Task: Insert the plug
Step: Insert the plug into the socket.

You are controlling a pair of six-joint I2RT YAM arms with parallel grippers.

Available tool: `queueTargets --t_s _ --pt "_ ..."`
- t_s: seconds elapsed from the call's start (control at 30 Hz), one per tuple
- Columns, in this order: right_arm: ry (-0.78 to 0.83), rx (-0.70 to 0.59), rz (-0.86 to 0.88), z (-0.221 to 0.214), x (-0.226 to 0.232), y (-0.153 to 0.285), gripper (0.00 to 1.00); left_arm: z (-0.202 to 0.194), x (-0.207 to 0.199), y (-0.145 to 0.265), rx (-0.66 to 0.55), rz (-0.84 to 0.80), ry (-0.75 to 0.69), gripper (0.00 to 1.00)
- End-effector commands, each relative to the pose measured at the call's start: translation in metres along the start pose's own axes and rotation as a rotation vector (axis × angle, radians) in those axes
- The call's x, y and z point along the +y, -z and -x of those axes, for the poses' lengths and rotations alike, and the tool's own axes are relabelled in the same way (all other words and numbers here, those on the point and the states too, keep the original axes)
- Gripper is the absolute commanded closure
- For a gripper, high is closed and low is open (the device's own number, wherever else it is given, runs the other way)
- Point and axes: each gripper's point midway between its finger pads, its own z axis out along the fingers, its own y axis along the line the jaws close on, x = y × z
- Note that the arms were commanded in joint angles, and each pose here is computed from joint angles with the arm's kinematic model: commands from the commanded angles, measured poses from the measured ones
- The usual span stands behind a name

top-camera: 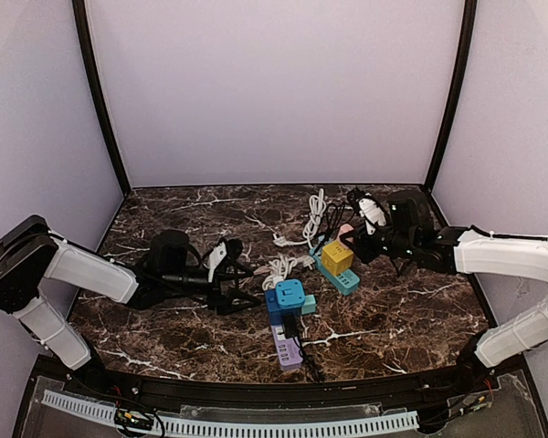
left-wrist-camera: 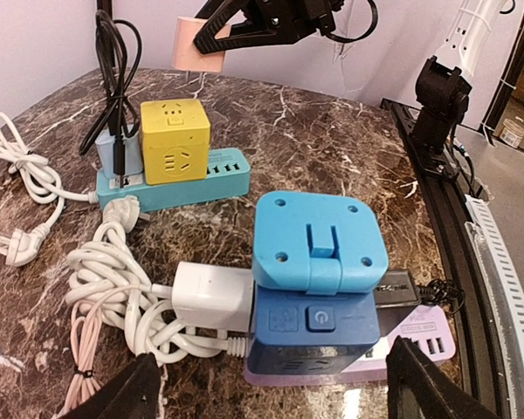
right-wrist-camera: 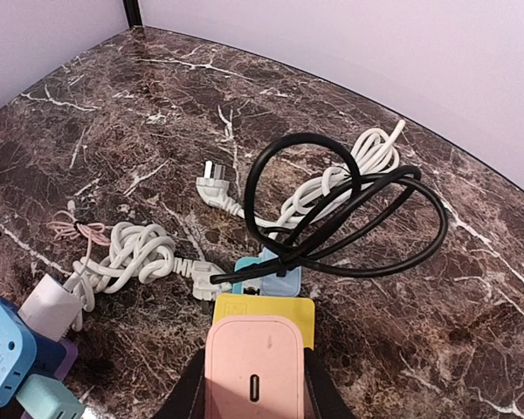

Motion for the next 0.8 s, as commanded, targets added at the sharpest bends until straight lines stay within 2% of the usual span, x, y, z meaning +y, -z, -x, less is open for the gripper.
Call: queueTargets --t_s 0.0,0.23,0.5,0.77 --pt "0.01 -0.034 0.055 0.005 0.007 -0.012 1.0 -0.008 0.011 0.0 -0.006 0.073 0.015 0.18" --pt "0.03 0.025 0.039 -0.009 0.004 -0.025 1.0 -0.024 0.024 0.005 0.022 0.172 0.052 0.16" --pt "0.072 0.023 0.007 0.004 -0.002 -0.024 1.0 -0.037 0.034 0.009 0.057 0.244 0.071 0.16" --pt "0.094 0.062 0.005 -0.004 -0.005 -0.032 1.0 -0.048 0.041 0.014 0.091 0.301 0.083 0.15"
